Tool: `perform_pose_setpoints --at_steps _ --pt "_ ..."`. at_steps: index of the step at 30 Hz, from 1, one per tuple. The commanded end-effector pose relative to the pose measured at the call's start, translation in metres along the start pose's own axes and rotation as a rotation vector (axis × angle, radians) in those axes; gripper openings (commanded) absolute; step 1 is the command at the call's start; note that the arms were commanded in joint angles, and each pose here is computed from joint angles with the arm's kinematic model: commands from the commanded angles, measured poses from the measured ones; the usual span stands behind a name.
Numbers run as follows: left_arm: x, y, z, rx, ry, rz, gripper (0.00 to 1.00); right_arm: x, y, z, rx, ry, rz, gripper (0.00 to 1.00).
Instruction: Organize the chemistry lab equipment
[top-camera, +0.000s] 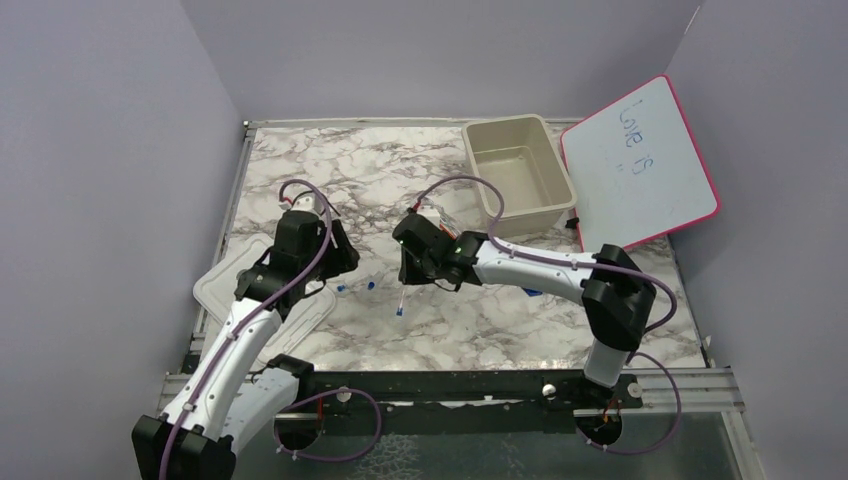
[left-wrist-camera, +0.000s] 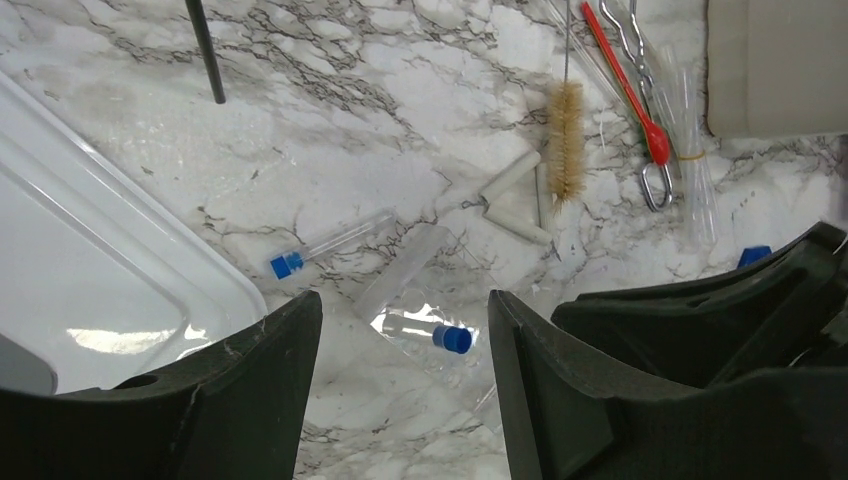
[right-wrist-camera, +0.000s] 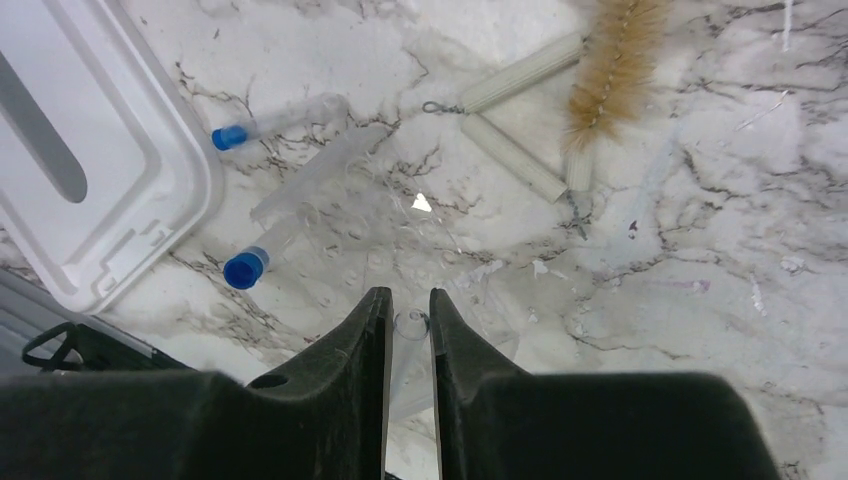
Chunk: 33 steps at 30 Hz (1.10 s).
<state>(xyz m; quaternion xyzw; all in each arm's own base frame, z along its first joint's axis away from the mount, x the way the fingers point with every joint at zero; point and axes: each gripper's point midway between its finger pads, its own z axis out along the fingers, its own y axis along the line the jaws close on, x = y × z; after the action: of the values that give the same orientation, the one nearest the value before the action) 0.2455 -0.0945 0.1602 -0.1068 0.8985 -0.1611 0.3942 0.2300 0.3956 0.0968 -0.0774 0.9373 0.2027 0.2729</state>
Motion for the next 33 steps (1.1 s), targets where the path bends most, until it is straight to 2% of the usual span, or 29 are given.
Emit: perform_pose_setpoints --at_steps 1,7,12,19,22,25,29,33 --pt "0.01 -0.007 0.007 0.044 0.059 0.004 0.65 -0.021 -0.005 -0.016 -0.09 -0.014 0.002 0.22" --pt "0.005 -0.002 0.014 0.001 0.06 0.005 0.65 -0.021 -0.055 -0.021 -0.054 0.03 -0.1 0.22" --pt "-0.003 0.001 0.02 -0.036 0.037 -0.001 0.65 -0.008 -0.097 -0.004 0.065 0.073 -0.184 0.22" --pt "-0.004 0.009 0.022 -0.077 0.016 -0.028 0.65 -0.004 -0.118 0.028 0.145 0.052 -0.21 0.23" --pt "-0.001 0.022 0.021 -0.146 0.011 -0.044 0.64 -0.006 -0.122 0.036 0.159 0.033 -0.217 0.27" --pt "0.011 0.038 0.021 -0.226 0.044 -0.073 0.61 -0.01 -0.125 0.038 0.179 0.01 -0.226 0.36" --pt "0.038 0.043 0.027 -0.239 0.125 -0.13 0.54 -0.022 -0.12 0.031 0.175 -0.032 -0.23 0.48" --pt "0.054 0.038 0.033 -0.209 0.179 -0.169 0.48 -0.035 -0.11 0.02 0.14 -0.068 -0.231 0.52"
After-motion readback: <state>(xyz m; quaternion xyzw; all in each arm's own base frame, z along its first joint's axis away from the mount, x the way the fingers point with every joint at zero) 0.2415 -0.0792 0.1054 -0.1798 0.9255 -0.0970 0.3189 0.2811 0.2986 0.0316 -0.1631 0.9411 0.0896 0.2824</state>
